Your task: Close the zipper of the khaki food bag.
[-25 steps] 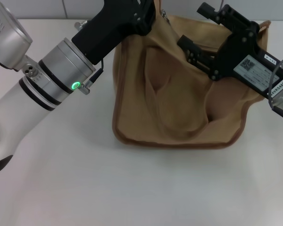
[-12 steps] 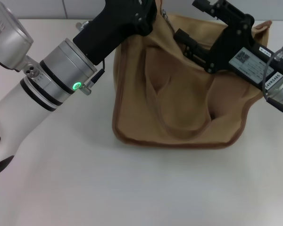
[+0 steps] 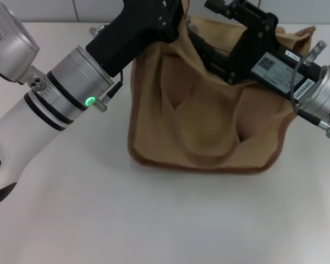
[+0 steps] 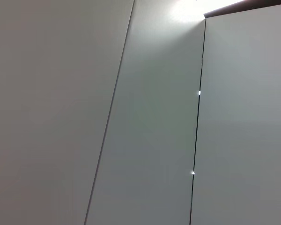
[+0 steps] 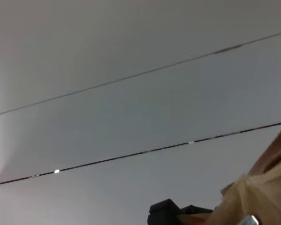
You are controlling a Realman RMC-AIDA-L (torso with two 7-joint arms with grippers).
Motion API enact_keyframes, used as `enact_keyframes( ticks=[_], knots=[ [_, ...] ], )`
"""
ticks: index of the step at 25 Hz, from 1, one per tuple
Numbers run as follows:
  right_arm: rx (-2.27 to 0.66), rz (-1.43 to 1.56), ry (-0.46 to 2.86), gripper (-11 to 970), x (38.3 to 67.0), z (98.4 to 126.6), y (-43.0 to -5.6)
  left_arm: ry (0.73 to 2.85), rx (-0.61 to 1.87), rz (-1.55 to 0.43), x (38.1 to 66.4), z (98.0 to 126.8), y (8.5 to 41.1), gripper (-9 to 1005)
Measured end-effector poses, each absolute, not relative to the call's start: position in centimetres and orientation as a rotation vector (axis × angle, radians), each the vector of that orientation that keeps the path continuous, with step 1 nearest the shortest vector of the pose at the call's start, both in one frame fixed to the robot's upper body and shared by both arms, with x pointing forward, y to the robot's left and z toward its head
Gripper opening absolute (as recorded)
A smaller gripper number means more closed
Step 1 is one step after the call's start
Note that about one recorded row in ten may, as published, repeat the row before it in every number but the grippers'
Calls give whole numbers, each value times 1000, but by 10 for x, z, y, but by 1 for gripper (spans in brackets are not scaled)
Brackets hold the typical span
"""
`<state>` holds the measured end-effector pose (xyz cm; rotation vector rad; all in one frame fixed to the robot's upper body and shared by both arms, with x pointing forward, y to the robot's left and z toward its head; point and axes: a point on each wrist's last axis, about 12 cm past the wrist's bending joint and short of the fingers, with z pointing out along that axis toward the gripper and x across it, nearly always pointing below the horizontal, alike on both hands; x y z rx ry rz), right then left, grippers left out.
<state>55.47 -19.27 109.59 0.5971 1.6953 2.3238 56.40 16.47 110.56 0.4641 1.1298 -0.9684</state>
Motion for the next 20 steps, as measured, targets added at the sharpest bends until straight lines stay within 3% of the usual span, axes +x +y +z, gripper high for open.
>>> enact_keyframes(
  ticks=[20],
  knots=[
    [596,2272,1677,686,561,1098,-199,1136,452,-972,562,1104,165,17]
  ],
)
